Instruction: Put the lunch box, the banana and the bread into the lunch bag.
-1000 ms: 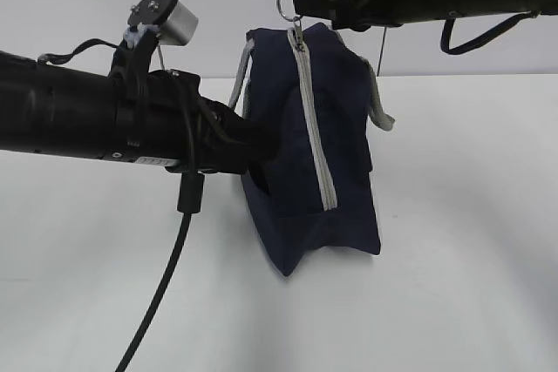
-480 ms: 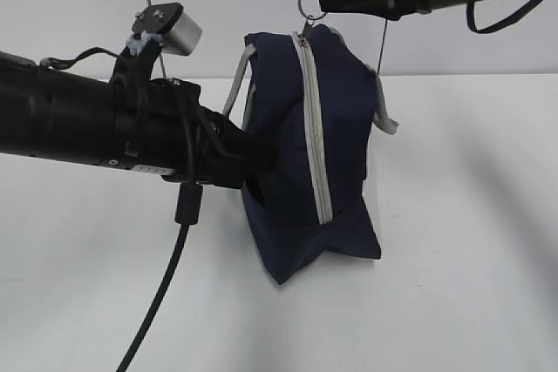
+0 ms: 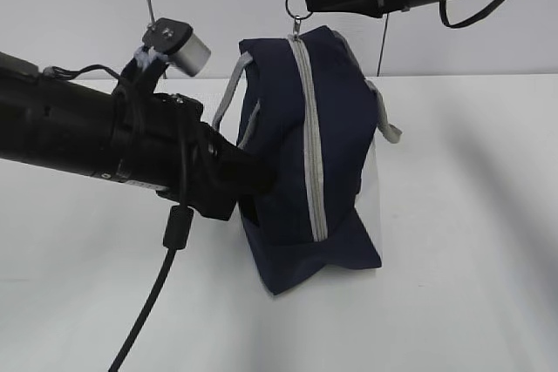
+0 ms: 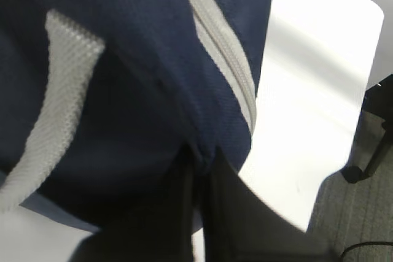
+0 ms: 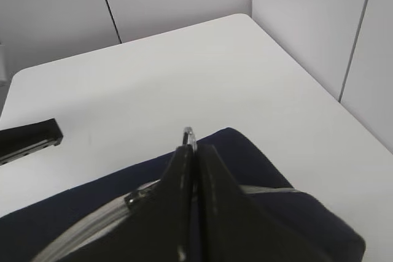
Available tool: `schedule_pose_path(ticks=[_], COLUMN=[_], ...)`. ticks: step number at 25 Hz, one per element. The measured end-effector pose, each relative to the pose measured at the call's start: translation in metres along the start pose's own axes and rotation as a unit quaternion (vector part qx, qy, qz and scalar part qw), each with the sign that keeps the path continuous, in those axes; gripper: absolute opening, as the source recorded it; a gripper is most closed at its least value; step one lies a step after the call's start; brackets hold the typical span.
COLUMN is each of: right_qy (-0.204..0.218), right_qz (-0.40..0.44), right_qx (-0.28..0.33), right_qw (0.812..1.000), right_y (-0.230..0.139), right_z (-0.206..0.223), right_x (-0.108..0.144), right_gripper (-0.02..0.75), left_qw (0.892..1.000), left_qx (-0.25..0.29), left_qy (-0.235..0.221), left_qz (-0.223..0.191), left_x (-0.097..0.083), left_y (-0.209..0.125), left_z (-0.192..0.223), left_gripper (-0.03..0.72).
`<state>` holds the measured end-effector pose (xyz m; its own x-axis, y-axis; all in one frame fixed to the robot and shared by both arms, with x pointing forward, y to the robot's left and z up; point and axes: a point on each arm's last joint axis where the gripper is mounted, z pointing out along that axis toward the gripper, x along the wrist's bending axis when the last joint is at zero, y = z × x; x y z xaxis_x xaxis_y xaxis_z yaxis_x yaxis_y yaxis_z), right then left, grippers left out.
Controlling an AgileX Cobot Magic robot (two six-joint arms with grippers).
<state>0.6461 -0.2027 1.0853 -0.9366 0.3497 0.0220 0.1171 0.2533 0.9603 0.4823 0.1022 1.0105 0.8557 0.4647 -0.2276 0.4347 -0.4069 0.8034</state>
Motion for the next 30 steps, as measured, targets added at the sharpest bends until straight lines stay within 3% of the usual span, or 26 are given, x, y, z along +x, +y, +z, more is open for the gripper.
schedule_pose_path(ticks=[6, 17, 25, 28, 30], right_qy=[-0.015, -0.093, -0.073, -0.041, -0.015], right_qz=[0.005, 0.048, 0.066, 0.053, 0.043], right_qx=[0.003, 0.016, 0.012, -0.001, -0.010], right_qw=[1.000, 0.994, 0.995, 0.998, 0.999], right_y=[-0.014, -0.056, -0.073, -0.065, -0.058], right_z=[0.015, 0.044, 0.052, 0.043, 0.035], right_x=[-0.029, -0.088, -0.095, -0.095, -0.094], right_gripper=[0.000, 0.000, 0.000, 0.000, 0.000], left_qw=[1.000, 0.999, 0.999, 0.998, 0.997], left_qx=[0.020, 0.031, 0.038, 0.039, 0.034], left_qy=[-0.019, -0.028, -0.026, -0.020, -0.013], left_qz=[0.012, 0.006, -0.007, -0.044, -0.074], left_x=[-0.003, -0.005, -0.005, -0.004, -0.002], left_y=[-0.004, -0.006, -0.007, -0.007, -0.006], left_z=[0.000, 0.000, 0.000, 0.000, -0.003], left_gripper=[0.004, 0.004, 0.006, 0.081, 0.225])
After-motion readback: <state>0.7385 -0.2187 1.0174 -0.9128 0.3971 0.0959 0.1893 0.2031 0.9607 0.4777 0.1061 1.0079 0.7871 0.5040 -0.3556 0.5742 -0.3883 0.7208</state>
